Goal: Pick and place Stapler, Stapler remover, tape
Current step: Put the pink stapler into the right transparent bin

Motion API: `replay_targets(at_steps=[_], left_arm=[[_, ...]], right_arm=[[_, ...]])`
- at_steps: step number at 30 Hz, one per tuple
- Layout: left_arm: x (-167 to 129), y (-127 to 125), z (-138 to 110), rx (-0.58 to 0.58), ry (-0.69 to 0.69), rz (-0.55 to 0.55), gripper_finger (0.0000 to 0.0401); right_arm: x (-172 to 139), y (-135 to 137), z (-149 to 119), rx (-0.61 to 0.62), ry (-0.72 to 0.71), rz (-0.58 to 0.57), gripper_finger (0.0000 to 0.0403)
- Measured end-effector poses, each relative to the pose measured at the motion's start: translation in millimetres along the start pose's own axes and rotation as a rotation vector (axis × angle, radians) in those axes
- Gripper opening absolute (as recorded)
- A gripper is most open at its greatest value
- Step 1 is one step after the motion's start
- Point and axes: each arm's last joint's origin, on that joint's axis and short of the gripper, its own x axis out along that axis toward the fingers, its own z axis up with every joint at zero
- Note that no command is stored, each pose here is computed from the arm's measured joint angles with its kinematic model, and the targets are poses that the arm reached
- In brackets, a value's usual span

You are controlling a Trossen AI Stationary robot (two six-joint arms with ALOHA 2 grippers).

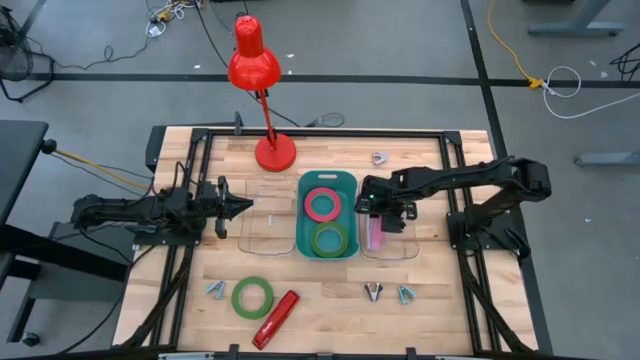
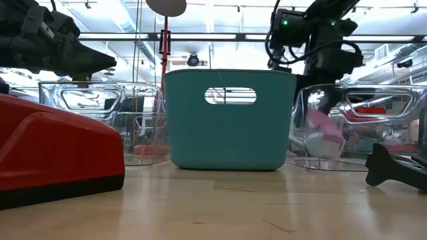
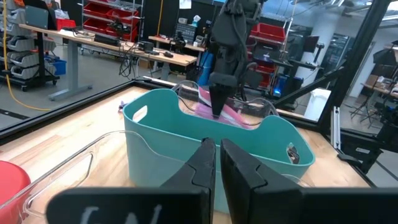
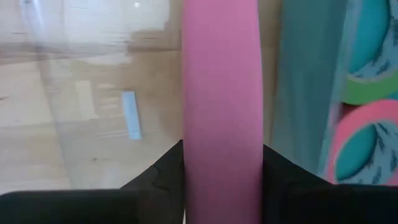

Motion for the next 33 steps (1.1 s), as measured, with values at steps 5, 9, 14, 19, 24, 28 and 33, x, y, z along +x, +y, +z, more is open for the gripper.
replay_targets(at_steps=[5,9,14,19,24,28,33], left_arm=[[0,0,0,0.000,0.000,0.000,0.0028],[0,0,0,0.000,0.000,-0.001,0.0028],[0,0,0,0.000,0.000,0.000,0.0028],[0,0,0,0.000,0.000,0.000,0.0028],[0,0,0,0.000,0.000,0.000,0.0028],[0,0,0,0.000,0.000,0.000,0.0028],[0,0,0,0.000,0.001,0.000,0.0028]], right_arm=[[7,-2,-1,0.002,-0.001,0.009,0.0130],[8,-6,-1,-0.001,0.002,-0.027,0.0152],[7,-13,-2,0.052,0.006,-0.101,0.0194],[6,-20,-3,0.152,0.001,-0.177,0.0224],[6,-22,-3,0.193,-0.002,-0.194,0.0240],[3,-22,-3,0.230,-0.004,-0.205,0.0244],[-7,-20,-2,0.230,0.005,-0.234,0.0244]])
